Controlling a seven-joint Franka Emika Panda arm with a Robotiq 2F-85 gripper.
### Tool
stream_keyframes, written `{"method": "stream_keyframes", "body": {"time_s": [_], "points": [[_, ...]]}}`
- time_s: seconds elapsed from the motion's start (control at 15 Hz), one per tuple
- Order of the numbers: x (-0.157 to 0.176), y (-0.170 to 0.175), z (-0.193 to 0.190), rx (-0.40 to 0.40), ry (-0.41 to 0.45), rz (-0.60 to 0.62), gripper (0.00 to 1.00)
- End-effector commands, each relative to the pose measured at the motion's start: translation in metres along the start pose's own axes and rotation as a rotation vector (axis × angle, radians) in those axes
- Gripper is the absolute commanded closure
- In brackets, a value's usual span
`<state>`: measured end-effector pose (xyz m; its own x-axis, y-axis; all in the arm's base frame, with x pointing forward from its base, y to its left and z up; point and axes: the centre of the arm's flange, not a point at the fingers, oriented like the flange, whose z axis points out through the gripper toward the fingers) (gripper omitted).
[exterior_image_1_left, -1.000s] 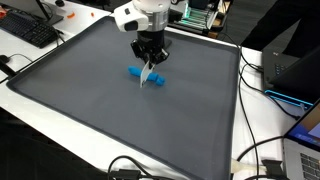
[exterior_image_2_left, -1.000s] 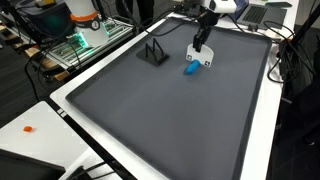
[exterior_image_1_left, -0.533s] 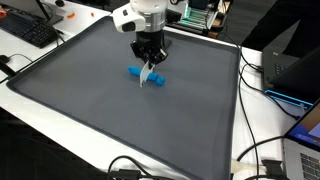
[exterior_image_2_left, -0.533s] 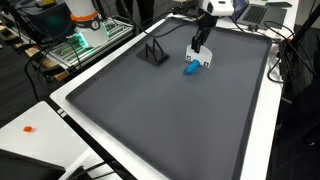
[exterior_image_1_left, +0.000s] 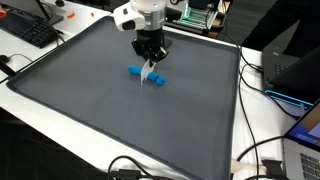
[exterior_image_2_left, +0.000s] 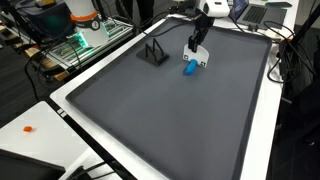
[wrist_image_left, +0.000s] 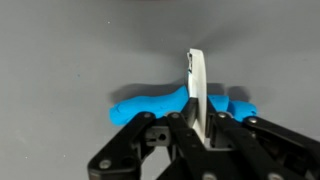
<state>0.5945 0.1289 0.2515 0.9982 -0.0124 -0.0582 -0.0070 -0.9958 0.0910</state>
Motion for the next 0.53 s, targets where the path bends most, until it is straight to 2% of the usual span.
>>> {"method": "stream_keyframes", "body": {"time_s": [0.0,0.47], "points": [[-0.016,0.002,-0.002,0.007,-0.015,-0.007,0.98],[-0.010,0.001,-0.031,-0.007,0.022,-0.017,0.98]]}}
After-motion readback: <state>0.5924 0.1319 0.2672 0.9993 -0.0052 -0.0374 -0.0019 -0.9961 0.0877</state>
